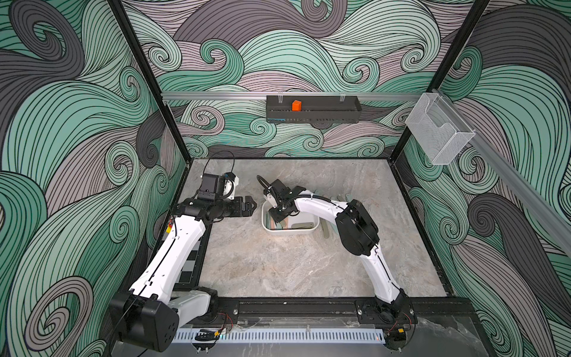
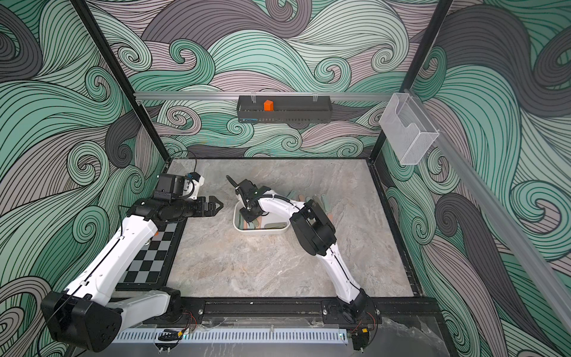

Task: Take the fruit knife out of the storage box
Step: Pick up the fruit knife from the storage box, then place the fruit knife at the center of the board.

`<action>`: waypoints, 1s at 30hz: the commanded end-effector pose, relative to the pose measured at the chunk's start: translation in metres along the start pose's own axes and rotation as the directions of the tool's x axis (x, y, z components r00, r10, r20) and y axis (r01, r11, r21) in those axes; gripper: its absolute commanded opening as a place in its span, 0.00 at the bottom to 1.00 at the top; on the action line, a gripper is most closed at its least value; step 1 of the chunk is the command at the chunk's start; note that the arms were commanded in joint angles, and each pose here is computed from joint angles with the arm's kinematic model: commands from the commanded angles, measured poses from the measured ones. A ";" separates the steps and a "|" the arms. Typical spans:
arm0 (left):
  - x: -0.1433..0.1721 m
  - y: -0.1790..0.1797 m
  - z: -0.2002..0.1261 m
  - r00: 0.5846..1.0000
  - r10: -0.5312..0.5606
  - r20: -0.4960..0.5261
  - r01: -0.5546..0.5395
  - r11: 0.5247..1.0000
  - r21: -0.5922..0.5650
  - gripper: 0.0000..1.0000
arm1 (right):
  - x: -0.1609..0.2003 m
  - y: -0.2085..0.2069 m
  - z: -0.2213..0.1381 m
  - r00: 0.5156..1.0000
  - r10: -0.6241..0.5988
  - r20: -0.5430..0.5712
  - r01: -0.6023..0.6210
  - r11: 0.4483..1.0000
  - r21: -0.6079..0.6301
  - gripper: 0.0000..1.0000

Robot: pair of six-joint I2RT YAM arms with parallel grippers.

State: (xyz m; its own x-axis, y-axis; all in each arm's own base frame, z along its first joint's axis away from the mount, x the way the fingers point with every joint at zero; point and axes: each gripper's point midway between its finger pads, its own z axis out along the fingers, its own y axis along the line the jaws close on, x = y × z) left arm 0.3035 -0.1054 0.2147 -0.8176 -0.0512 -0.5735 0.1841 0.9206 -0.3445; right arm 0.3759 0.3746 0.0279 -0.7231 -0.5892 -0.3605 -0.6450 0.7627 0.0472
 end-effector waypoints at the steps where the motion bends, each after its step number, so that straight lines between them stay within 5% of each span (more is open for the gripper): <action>1: -0.007 -0.007 -0.006 0.999 0.018 0.031 -0.019 0.999 0.041 0.99 | -0.015 -0.001 -0.033 0.998 -0.018 0.053 0.017 1.000 0.010 0.23; 17: -0.031 -0.035 0.010 0.999 -0.026 0.031 0.020 0.981 0.193 0.99 | -0.026 -0.029 -0.102 0.987 0.033 0.159 -0.039 0.999 0.034 0.22; 30: -0.042 -0.108 0.063 0.995 0.092 -0.031 -0.081 0.960 0.267 0.99 | 0.026 -0.169 -0.122 0.933 0.333 0.138 -0.351 0.927 0.135 0.19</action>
State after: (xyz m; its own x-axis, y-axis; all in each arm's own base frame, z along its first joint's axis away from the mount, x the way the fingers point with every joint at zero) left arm 0.3417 -0.2108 0.2245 -0.8273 0.0381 -0.5605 0.3669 0.7923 -0.4876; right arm 0.4361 0.2230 0.1330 -0.8206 -0.3021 -0.4851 -0.3725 0.9265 0.0532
